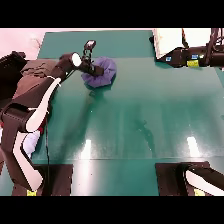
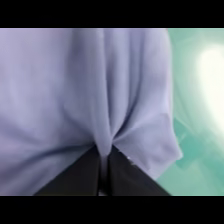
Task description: Fold the shirts.
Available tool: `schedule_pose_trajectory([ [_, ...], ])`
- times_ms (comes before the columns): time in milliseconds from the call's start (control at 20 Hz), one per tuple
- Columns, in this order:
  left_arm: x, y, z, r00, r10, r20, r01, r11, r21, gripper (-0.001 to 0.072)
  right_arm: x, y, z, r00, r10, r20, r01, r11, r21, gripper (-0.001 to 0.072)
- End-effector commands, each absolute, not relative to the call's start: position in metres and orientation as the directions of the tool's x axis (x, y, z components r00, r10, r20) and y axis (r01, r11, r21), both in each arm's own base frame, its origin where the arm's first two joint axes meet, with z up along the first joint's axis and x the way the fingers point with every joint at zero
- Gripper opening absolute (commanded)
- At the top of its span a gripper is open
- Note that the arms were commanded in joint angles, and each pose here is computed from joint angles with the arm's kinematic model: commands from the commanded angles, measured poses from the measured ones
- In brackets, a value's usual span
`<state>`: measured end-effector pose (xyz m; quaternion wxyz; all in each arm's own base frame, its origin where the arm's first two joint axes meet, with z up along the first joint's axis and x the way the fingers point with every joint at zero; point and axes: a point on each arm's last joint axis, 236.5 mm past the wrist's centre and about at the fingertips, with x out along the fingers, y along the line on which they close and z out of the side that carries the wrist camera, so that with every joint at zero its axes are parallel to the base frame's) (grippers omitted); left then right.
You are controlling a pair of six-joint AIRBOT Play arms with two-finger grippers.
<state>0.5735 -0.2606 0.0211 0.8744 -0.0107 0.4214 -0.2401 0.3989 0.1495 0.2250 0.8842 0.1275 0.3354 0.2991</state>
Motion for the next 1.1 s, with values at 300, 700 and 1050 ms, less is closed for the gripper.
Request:
schedule_pose_trajectory([
  [300, 0.489, -0.219, 0.353, 0.823, -0.464, -0.328, 0.485, 0.874, -0.019, 0.0023, 0.372, 0.145, 0.344, 0.749, 0.601, -0.278, -0.523, 0.794, 0.308, 0.0018],
  [700, 0.357, -0.304, 0.349, 0.636, -0.658, -0.403, 0.711, 0.703, -0.026, 0.0025, 0.352, 0.135, 0.425, 0.816, 0.560, -0.142, -0.540, 0.827, 0.157, 0.0018],
  [1050, 0.377, -0.371, 0.261, 0.531, -0.676, -0.510, 0.751, 0.655, -0.086, 0.0618, 0.350, 0.136, 0.419, 0.809, 0.563, -0.170, -0.543, 0.826, 0.153, 0.0018],
])
